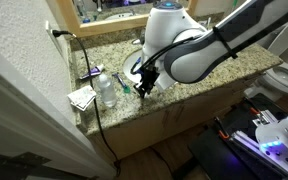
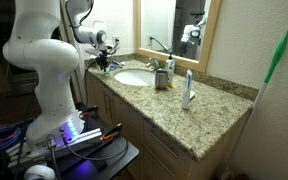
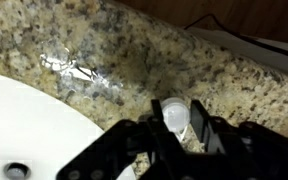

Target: Pick up the white object

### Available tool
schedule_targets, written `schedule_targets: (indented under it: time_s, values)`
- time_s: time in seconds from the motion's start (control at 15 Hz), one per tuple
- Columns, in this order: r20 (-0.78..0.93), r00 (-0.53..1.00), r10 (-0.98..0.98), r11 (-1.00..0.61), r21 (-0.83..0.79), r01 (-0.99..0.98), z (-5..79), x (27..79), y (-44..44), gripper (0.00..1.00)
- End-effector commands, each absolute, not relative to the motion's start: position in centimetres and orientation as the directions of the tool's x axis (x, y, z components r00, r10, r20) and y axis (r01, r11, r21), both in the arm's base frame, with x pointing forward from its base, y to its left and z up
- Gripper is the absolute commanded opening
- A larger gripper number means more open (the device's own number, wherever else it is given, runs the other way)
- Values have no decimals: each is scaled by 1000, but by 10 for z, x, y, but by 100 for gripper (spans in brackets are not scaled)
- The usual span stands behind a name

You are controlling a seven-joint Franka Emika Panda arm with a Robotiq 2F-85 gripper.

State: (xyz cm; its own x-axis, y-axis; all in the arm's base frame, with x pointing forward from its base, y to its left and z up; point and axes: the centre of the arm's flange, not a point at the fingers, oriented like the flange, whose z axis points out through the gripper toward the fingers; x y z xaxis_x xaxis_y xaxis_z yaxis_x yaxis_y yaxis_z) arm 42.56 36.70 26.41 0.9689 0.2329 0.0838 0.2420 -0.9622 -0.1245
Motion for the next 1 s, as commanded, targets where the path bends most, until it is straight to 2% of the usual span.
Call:
schedule_targets:
  time_s: [0.0, 0.07, 0.13, 0.2, 0.27, 0.33, 0.4, 0.6, 0.73, 0.8, 0.87, 0.93]
  values:
    - [40, 972, 230, -963, -134, 234, 242, 431, 366, 8]
    - [29, 973, 228, -964, -135, 230, 237, 431, 365, 8]
    - [29, 974, 223, -965, -135, 225, 234, 432, 365, 39]
    - [31, 976, 216, -966, -139, 218, 236, 434, 366, 60]
    - [48, 974, 221, -966, -125, 225, 244, 427, 365, 63]
    - [46, 974, 220, -967, -124, 224, 243, 427, 365, 39]
    - [46, 974, 221, -966, -125, 225, 243, 427, 365, 69]
    - [62, 973, 224, -966, -116, 230, 256, 422, 366, 91]
    - [64, 972, 227, -966, -113, 233, 262, 420, 367, 100]
    - [67, 971, 227, -965, -116, 234, 264, 419, 368, 100]
    - [67, 971, 230, -963, -127, 237, 255, 425, 370, 93]
    - [72, 970, 231, -963, -127, 238, 258, 425, 371, 99]
